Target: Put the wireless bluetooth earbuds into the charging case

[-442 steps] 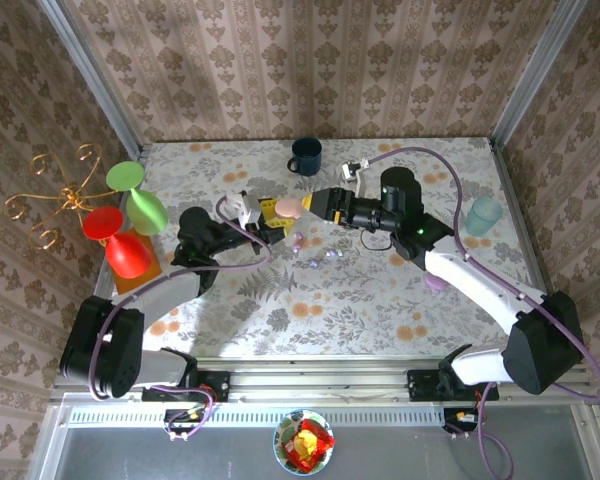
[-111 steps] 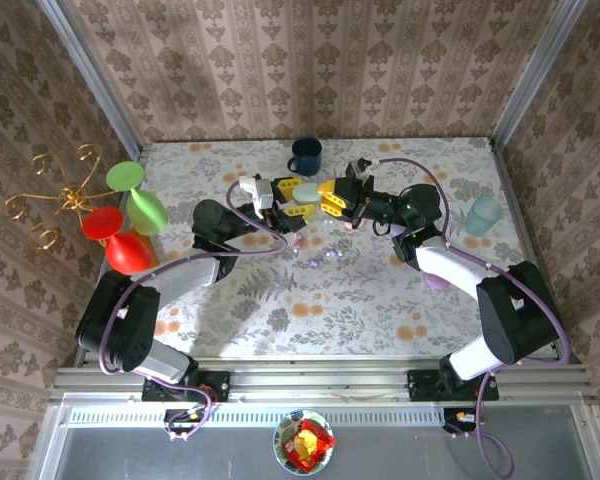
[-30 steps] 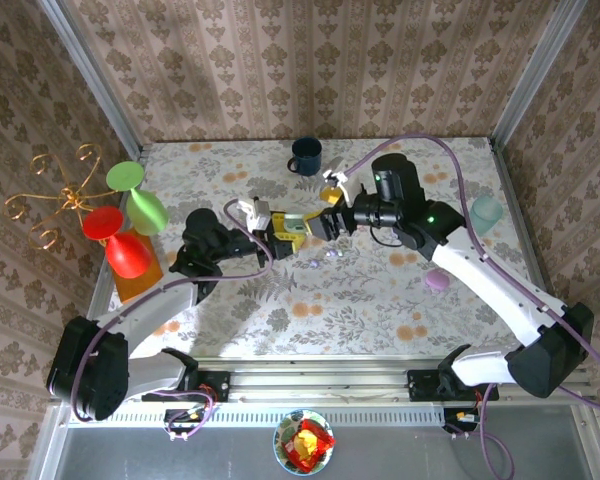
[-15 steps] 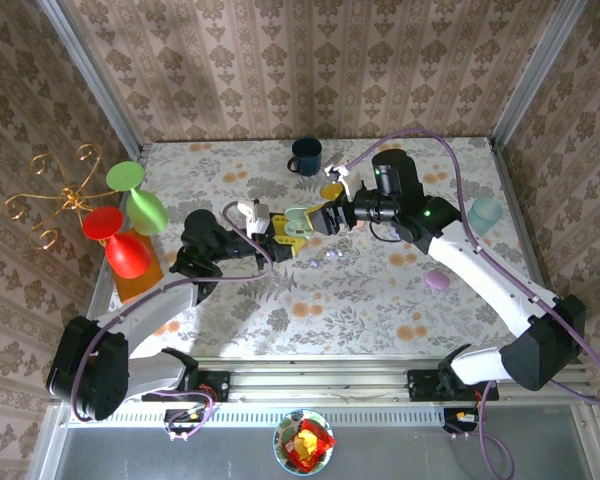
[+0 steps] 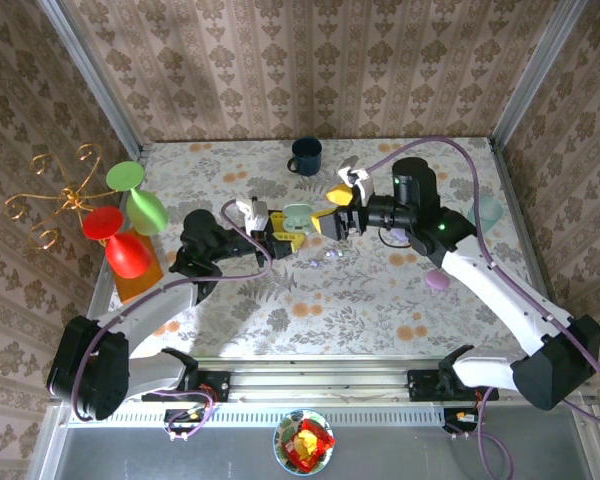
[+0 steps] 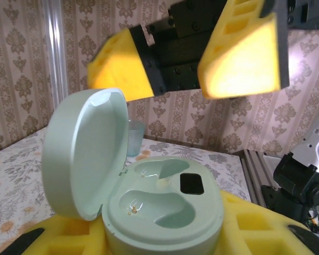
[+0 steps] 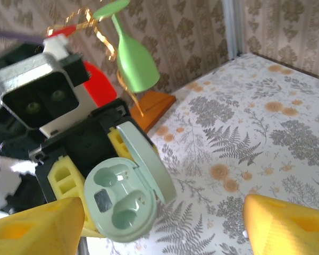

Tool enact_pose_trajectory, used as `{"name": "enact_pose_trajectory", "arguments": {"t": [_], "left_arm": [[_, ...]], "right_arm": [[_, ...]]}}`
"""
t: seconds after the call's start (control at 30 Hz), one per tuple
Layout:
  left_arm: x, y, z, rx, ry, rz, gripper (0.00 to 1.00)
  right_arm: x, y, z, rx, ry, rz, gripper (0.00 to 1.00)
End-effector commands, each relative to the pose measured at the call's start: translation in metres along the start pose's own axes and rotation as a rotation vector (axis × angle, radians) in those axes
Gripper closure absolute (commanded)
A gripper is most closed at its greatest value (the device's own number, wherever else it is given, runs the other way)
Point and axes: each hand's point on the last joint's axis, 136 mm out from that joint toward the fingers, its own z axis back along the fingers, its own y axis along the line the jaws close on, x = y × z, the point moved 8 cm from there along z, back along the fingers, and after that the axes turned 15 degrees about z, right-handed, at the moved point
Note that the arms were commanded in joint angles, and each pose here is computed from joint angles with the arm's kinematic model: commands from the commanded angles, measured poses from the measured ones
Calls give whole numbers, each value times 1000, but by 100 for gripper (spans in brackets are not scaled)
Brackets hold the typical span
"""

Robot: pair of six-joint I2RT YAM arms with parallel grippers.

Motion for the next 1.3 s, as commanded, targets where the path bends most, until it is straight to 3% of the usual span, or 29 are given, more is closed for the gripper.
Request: {"name": "enact_pose_trajectory", "arguments": {"t": [0.0, 0.13, 0.47, 0.7, 0.87, 1.27], "left_arm": [[2, 2, 3, 11, -36, -13, 72], [3, 5, 6, 20, -63, -28, 72], [3, 13, 11, 52, -113, -28, 71], [5, 22, 19, 84, -136, -20, 73], [4, 26, 22, 88, -143, -10, 74], [2, 28, 26, 97, -146, -6, 75]], "right_arm": [[-5, -22, 15, -111, -105, -152, 22], [-39, -50, 27, -276, -103, -372, 23], [-122, -71, 12, -459, 256, -612, 25], [-166, -79, -20, -417, 415, -732, 33], [-186, -88, -45, -357, 465, -789, 37], [-188, -141, -107, -358, 565, -720, 39]]}}
